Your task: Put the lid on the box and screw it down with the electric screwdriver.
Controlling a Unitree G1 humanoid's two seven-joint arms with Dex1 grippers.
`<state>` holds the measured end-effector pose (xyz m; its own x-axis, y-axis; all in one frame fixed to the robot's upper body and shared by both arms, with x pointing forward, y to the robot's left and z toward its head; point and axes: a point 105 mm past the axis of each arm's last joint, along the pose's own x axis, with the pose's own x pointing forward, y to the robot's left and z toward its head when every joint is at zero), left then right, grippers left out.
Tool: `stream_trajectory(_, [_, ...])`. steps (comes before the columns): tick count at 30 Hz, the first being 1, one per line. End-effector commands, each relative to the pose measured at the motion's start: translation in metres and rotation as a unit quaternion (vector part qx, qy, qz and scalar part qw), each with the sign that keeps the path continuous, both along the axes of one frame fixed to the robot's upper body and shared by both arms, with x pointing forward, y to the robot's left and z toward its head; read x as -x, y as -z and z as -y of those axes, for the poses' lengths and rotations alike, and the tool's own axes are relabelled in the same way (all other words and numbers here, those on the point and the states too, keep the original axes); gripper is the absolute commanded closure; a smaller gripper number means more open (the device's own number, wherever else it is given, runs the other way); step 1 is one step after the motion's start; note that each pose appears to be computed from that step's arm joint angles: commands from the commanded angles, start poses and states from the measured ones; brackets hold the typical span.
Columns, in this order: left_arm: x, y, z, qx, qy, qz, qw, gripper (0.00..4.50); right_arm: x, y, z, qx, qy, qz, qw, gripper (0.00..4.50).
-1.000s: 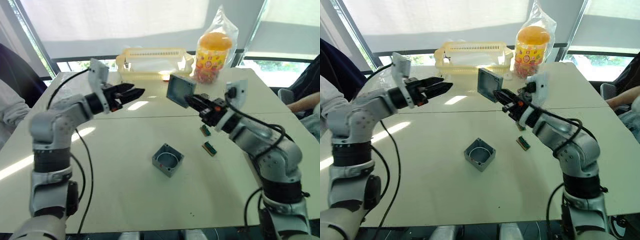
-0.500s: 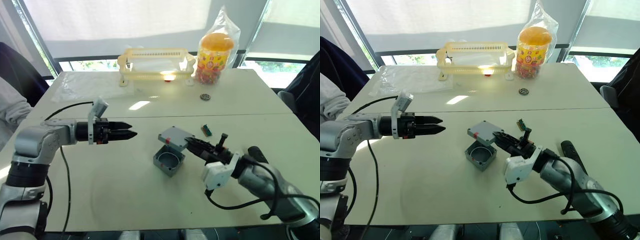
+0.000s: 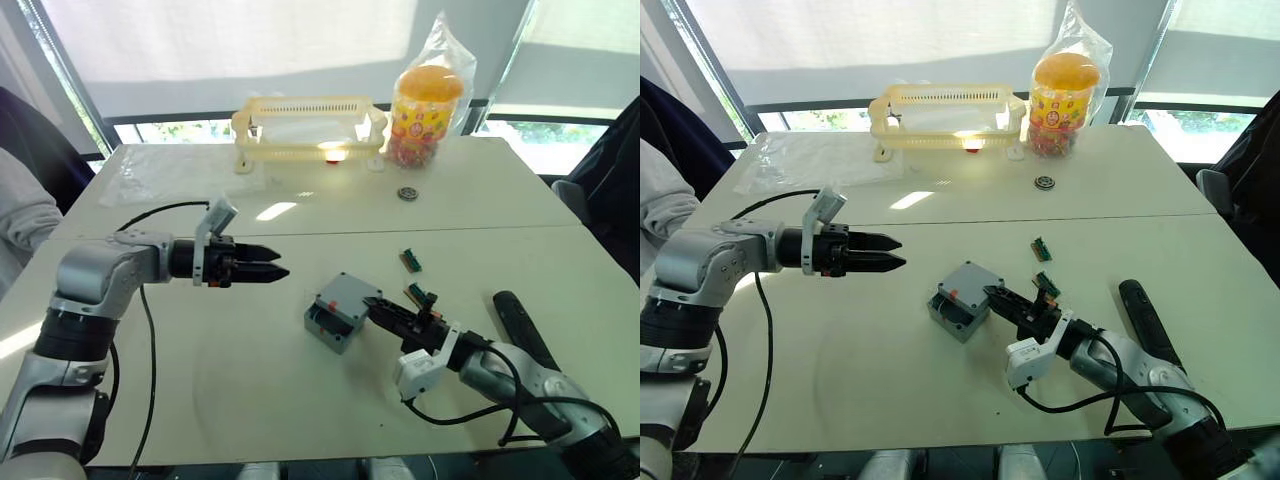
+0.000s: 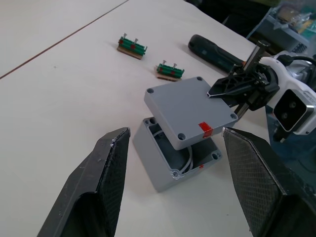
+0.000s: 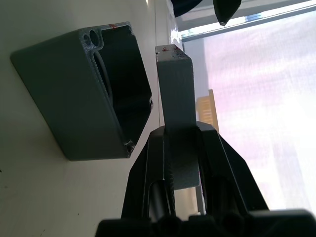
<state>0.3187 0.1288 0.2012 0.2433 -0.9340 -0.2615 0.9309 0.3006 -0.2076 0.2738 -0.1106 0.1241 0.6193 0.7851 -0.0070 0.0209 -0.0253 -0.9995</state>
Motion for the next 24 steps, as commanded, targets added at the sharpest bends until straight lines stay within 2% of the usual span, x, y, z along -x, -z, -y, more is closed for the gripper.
stream_trajectory(1, [0.004,-0.009,0.004,-0.001,0.012,0.027,1.000,1.45,0.002,-0.009,-0.006,-0.016,-0.021,0.020,0.999,4.37])
stream_trajectory(13, [0.005,-0.006,0.007,-0.003,0.011,0.026,1.000,1.45,0.002,-0.007,-0.014,-0.014,-0.039,0.029,0.999,4.37])
stream_trajectory(24, [0.005,-0.006,0.015,-0.003,0.026,0.032,0.999,1.45,0.007,0.006,-0.019,-0.006,-0.047,0.014,0.999,4.37])
